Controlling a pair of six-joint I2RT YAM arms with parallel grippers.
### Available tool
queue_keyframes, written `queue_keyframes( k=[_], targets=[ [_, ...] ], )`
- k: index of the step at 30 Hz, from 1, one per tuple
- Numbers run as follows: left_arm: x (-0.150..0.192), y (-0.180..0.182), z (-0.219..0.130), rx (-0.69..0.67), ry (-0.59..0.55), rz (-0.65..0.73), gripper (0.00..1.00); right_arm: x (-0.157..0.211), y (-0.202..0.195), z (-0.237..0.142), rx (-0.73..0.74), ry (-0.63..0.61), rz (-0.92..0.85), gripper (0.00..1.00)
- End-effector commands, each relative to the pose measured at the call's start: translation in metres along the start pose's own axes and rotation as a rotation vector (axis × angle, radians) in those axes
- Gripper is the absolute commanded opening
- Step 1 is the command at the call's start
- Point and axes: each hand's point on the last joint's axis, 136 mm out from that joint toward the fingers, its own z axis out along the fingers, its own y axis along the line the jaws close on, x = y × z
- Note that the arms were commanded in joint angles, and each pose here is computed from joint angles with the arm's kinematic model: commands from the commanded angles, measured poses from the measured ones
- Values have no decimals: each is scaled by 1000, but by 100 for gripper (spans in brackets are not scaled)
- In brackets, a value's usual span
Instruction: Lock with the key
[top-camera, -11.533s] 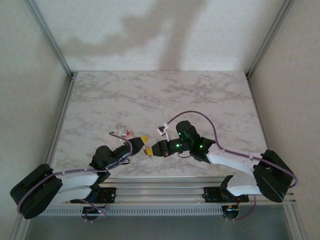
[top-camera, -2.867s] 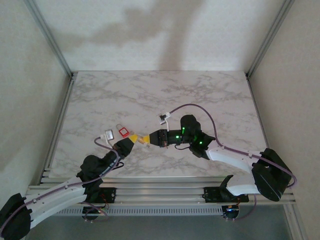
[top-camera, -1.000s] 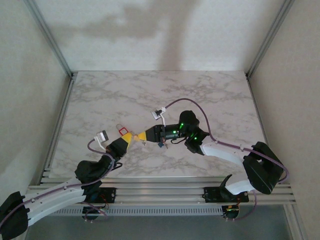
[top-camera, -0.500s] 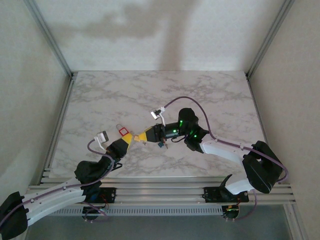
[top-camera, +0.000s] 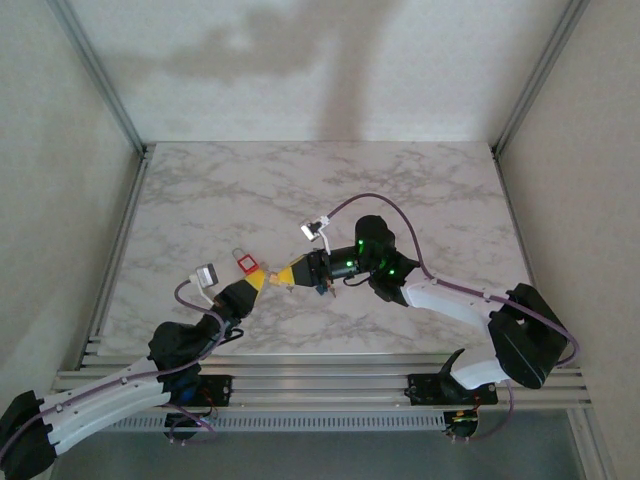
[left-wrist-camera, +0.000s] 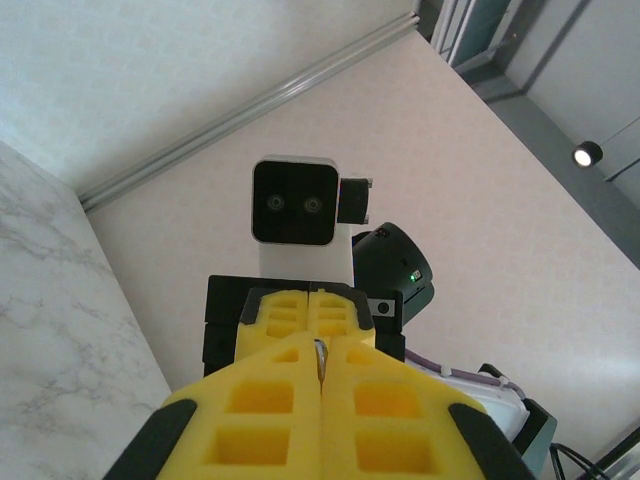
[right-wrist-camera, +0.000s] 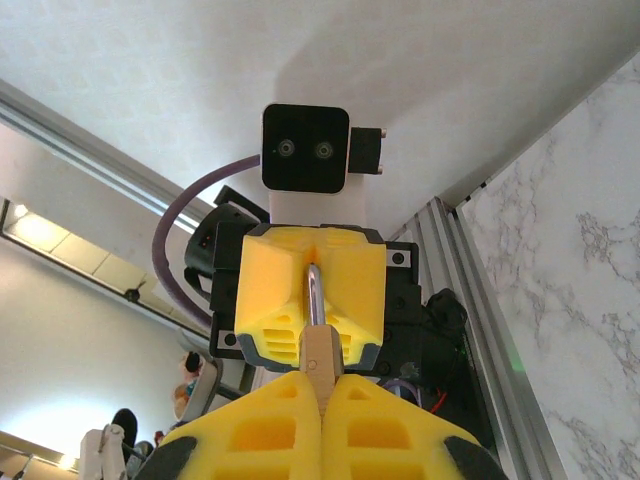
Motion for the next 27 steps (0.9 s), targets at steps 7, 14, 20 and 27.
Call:
queue_keyframes(
  k=[7,14,20,27],
  targets=[
    [70,0,-24,90,334,-51,0,-33,-17,-8,125,-192,-59,0],
    [72,-2,-23,91,344,-54,0,-35,-17,-10,126,-218,-85,0],
    [74,0,-24,84,349,-48,0,-35,-14,-8,111,-212,-69,0],
    [80,10,-28,65,356,-40,0,-33,0,-2,64,-208,-73,0]
  ],
)
